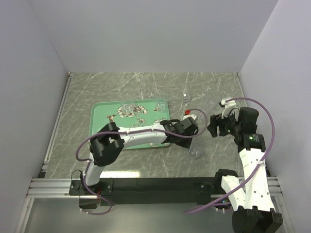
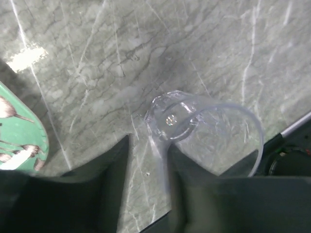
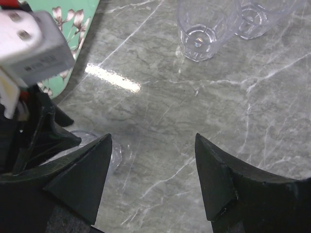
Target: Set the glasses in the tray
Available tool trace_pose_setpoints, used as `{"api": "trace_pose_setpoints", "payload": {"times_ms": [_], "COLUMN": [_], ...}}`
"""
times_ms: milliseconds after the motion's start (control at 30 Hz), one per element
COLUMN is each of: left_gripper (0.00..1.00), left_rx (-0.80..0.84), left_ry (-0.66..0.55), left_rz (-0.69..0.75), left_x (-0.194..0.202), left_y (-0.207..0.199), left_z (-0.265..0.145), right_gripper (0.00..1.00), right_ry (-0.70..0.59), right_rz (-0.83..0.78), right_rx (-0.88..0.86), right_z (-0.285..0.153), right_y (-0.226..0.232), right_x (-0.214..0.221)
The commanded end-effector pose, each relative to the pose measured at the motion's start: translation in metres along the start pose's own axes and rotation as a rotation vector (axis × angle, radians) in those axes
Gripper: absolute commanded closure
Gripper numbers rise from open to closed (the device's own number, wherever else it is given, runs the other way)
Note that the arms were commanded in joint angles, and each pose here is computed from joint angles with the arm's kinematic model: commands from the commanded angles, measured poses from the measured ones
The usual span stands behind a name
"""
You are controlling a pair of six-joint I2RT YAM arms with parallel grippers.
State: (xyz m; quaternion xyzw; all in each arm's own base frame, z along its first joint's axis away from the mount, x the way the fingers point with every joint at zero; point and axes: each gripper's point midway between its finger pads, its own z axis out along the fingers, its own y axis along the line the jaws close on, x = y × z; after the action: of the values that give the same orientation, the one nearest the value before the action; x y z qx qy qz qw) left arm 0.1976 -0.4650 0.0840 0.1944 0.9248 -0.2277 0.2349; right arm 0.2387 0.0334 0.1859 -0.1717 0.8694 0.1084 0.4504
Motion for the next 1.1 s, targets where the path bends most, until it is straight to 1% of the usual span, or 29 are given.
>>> {"api": "trace_pose_setpoints", "payload": {"times_ms": [0, 67, 100, 267, 300, 367, 400, 500, 600, 700, 767, 900, 933, 1000, 1067], "left_gripper": [0.65, 0.80, 1.00, 1.00, 1.00, 1.00, 1.00, 1.00, 1.00, 1.00, 1.00, 1.00, 1.00, 1.00, 1.00], "left_rx": [-0.055, -0.080, -0.084, -0.050, -0.029, -0.019, -0.005, -0.013, -0.050, -0.123, -0.171, -0.194, -0.222, -0.235, -0.266], "left_ry": [-0.017, -0.027, -0.035, -0.098, -0.126, -0.141, -0.183, -0.237, -0.260, -0.307, -0.314, -0.348, -0.350, -0.368, -0.375], "left_rz": [0.016, 0.027, 0.029, 0.016, 0.005, -0.003, -0.015, -0.027, -0.021, -0.021, -0.034, -0.084, -0.099, -0.120, -0.154], "left_x": [-0.001, -0.002, -0.003, -0.014, -0.021, -0.022, -0.033, -0.043, -0.048, -0.058, -0.060, -0.072, -0.073, -0.078, -0.081], "left_y": [-0.006, -0.006, -0.007, -0.013, -0.017, -0.015, -0.018, -0.013, -0.001, 0.018, 0.038, 0.067, 0.082, 0.095, 0.118], "left_z": [0.000, -0.001, -0.003, -0.019, -0.030, -0.037, -0.048, -0.064, -0.076, -0.087, -0.089, -0.106, -0.107, -0.117, -0.122], "right_gripper": [0.24, 0.24, 0.24, 0.24, 0.24, 0.24, 0.25, 0.24, 0.25, 0.25, 0.25, 0.25, 0.25, 0.25, 0.25], "right_ry": [-0.046, -0.044, -0.047, -0.047, -0.045, -0.048, -0.054, -0.064, -0.068, -0.073, -0.075, -0.083, -0.086, -0.084, -0.083], "right_rz": [-0.013, -0.014, -0.014, -0.014, -0.012, -0.014, -0.017, -0.013, -0.012, -0.015, -0.018, -0.014, -0.014, -0.010, -0.008], "right_rx": [0.004, -0.001, -0.001, -0.006, -0.008, -0.016, -0.013, -0.022, -0.035, -0.043, -0.047, -0.056, -0.057, -0.063, -0.073], "right_z": [-0.001, -0.001, -0.001, -0.001, -0.001, -0.002, -0.002, -0.003, -0.004, -0.003, -0.003, -0.002, -0.002, -0.001, 0.001], "right_y": [0.000, 0.001, 0.001, 0.002, 0.003, 0.004, 0.004, 0.005, 0.007, 0.008, 0.008, 0.008, 0.008, 0.009, 0.010], "right_x": [-0.015, -0.014, -0.015, -0.014, -0.014, -0.015, -0.017, -0.021, -0.023, -0.026, -0.028, -0.033, -0.033, -0.032, -0.031]}}
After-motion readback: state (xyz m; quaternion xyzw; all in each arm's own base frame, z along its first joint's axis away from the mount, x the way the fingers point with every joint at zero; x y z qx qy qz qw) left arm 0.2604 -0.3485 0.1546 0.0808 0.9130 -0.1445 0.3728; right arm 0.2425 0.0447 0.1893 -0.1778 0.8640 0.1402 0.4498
